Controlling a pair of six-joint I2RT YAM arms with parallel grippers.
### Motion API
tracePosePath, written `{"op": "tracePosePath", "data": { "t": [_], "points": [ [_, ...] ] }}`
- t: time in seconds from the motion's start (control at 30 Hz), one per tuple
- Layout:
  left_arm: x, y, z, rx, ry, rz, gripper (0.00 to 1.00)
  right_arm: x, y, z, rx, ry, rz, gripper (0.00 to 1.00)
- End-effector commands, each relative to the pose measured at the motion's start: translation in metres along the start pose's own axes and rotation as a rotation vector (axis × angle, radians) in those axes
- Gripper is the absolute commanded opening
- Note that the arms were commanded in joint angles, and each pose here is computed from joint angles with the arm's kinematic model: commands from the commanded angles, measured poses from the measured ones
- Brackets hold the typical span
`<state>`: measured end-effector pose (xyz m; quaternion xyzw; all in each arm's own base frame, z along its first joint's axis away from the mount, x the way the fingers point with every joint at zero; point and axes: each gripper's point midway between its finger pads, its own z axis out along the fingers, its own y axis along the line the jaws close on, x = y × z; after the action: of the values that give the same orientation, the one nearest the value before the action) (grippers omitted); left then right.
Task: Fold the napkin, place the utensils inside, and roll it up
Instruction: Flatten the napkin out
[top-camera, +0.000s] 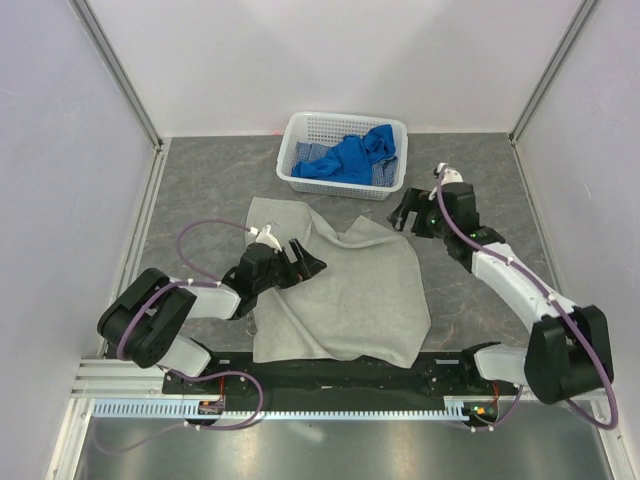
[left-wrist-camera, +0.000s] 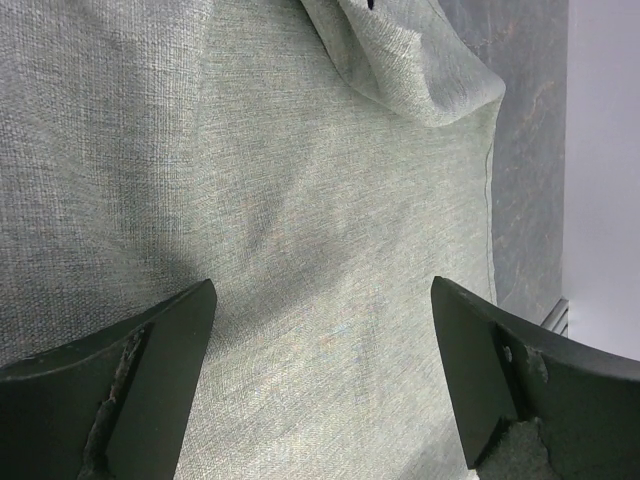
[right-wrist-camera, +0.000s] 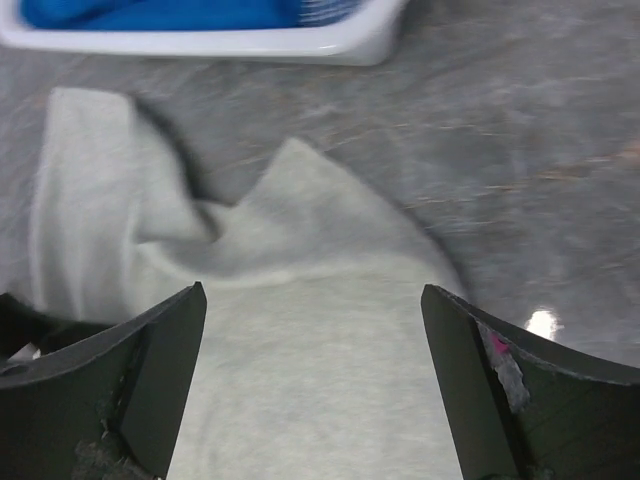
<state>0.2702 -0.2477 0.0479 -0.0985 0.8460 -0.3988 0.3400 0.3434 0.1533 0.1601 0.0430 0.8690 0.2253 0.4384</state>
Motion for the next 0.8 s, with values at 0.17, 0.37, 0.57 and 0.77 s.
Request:
{"op": "tracePosePath", "data": {
  "t": [0.17, 0.37, 0.57, 0.77],
  "points": [
    [0.019, 0.026, -0.010, -0.079, 0.033, -0.022, 0.97, 0.010, -0.052, 0.048, -0.055, 0.089, -0.079, 0.85],
    [0.020, 0.023, -0.007, -0.066, 0.050, -0.019, 0.97, 0.013, -0.067, 0.070, -0.006, 0.113, -0.111, 0.72],
    [0.023, 0.024, -0.004, -0.065, 0.069, -0.016, 0.97, 0.030, -0.067, 0.089, -0.045, 0.160, -0.131, 0.72],
    [0.026, 0.026, -0.005, -0.069, 0.076, -0.016, 0.97, 0.038, -0.055, 0.103, -0.101, 0.179, -0.152, 0.72]
  ]
}}
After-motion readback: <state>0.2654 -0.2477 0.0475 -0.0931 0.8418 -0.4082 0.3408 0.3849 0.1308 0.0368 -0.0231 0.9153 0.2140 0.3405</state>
